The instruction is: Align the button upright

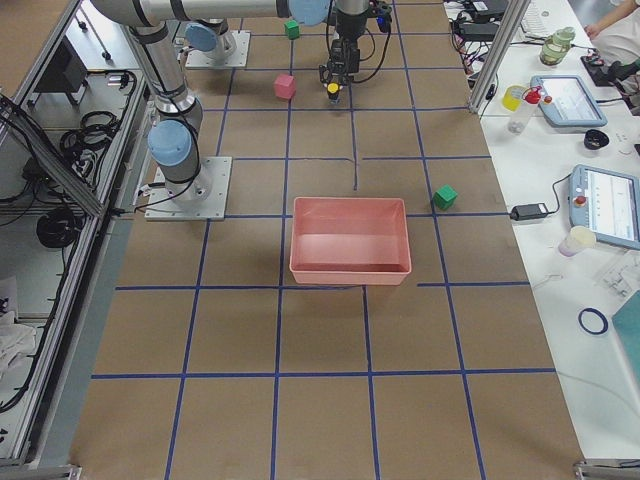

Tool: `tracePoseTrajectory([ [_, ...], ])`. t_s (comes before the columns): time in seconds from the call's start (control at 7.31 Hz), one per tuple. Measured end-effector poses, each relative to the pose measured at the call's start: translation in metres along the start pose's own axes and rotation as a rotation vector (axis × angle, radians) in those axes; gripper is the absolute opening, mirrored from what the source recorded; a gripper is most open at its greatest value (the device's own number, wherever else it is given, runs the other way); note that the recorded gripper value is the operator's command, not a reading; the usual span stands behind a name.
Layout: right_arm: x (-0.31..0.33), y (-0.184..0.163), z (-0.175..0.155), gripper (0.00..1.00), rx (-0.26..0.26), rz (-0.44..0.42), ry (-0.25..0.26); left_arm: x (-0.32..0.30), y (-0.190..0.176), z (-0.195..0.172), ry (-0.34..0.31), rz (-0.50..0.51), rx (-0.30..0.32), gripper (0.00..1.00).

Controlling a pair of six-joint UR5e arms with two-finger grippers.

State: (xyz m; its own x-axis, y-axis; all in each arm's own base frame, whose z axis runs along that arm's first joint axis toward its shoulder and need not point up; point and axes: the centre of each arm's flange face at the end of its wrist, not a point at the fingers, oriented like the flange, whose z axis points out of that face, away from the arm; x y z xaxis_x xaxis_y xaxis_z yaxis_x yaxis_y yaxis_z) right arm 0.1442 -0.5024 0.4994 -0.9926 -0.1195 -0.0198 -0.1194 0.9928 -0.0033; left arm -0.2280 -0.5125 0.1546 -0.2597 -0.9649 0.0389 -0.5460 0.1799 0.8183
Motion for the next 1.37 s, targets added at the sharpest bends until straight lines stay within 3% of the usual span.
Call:
tracePoseTrajectory([
  [0.14, 0.000, 0.000, 0.000, 1.00, 0.000, 0.000, 0.000, 0.000, -0.001, 0.001, -0.001, -0.001, -0.002, 0.00],
  [0.27, 0.000, 0.000, 0.000, 1.00, 0.000, 0.000, 0.000, 0.000, -0.002, 0.002, -0.002, 0.000, -0.002, 0.07],
  [0.41, 0.000, 0.000, 0.000, 1.00, 0.001, 0.000, 0.000, -0.001, -0.004, 0.003, -0.005, -0.001, -0.002, 0.41],
  [0.55, 0.000, 0.000, 0.000, 1.00, 0.000, 0.000, 0.000, -0.001, -0.006, 0.004, -0.009, -0.004, 0.001, 0.86],
  [0.68, 0.000, 0.000, 0.000, 1.00, -0.001, 0.001, 0.000, -0.001, -0.008, 0.005, -0.014, -0.006, 0.006, 1.00],
  [1.09, 0.000, 0.000, 0.001, 1.00, -0.001, 0.000, 0.000, 0.002, -0.006, 0.000, -0.010, 0.002, 0.019, 1.00],
  [1.37, 0.000, 0.000, 0.000, 1.00, -0.001, -0.001, 0.000, 0.010, -0.006, -0.026, 0.004, 0.025, 0.115, 1.00],
])
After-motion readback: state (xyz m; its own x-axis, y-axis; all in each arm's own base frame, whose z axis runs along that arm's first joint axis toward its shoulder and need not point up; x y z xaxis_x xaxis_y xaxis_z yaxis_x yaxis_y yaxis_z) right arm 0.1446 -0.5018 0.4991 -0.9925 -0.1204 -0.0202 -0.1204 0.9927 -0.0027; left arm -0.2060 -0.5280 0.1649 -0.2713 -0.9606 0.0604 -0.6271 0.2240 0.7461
